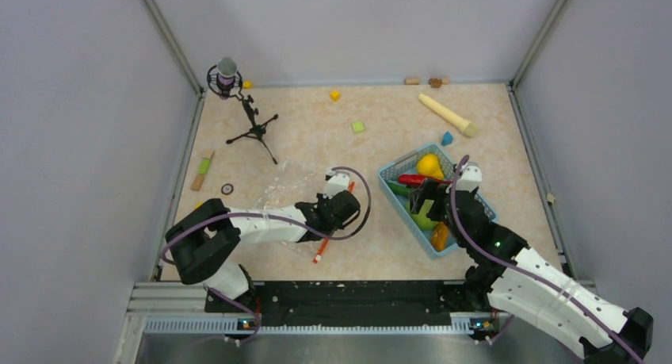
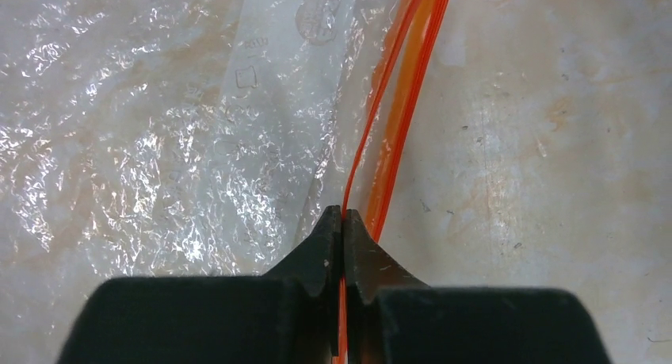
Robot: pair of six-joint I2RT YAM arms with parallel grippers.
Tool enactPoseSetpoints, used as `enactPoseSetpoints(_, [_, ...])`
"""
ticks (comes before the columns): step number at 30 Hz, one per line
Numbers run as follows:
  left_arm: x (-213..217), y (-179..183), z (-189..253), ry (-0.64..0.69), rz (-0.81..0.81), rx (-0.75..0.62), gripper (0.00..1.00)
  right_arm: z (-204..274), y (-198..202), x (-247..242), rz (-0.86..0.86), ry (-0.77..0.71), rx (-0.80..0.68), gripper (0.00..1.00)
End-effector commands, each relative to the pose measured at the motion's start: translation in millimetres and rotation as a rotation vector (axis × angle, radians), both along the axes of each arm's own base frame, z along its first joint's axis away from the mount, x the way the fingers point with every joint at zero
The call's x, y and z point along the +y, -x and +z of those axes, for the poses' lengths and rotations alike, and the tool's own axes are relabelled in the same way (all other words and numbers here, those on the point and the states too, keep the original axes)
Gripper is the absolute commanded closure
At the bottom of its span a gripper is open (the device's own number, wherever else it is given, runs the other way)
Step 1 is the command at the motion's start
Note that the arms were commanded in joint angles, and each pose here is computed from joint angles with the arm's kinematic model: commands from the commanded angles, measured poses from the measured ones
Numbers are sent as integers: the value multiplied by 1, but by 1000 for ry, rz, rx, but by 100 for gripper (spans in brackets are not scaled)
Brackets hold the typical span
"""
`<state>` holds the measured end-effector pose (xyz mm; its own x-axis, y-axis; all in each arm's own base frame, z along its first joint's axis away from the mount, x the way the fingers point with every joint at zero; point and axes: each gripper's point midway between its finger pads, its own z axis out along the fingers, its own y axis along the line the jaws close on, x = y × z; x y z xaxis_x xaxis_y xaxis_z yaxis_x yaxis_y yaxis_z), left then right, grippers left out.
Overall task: Place the food in the zip-top bag and seal the zipper
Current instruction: Pick up the zipper food storage bag at the center of the board, then open the zipper of the food storage bag at the center of the board.
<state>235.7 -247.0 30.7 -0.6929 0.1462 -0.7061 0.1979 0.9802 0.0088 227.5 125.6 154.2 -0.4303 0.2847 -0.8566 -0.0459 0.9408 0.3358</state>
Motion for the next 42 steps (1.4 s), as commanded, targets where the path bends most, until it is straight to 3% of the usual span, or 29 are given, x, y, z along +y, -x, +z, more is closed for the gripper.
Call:
enactPoseSetpoints(1, [-5, -14, 24, 45, 49, -67, 100, 15, -5, 7, 16, -33, -38, 2])
enactPoseSetpoints(9, [0, -8, 75, 182, 40, -134, 100, 22, -4, 26, 113, -69, -63, 2])
enactPoseSetpoints(15, [15, 7, 152, 351, 32, -204, 100, 31, 4, 70, 356, -127, -114, 2])
enactPoseSetpoints(22, [38, 23, 226, 390, -6, -247, 100, 65, 10, 137, 644, -259, -204, 2])
enactPoseSetpoints(29, [40, 19, 229, 428, 31, -278, 100, 119, 16, 188, 764, -232, -300, 2])
enactPoseSetpoints(37, [38, 24, 224, 442, 2, -268, 100, 132, -20, 207, 590, -246, -302, 6])
enactPoseSetpoints(42, [38, 23, 223, 441, 1, -271, 100, 120, -33, 229, 567, -189, -264, 10])
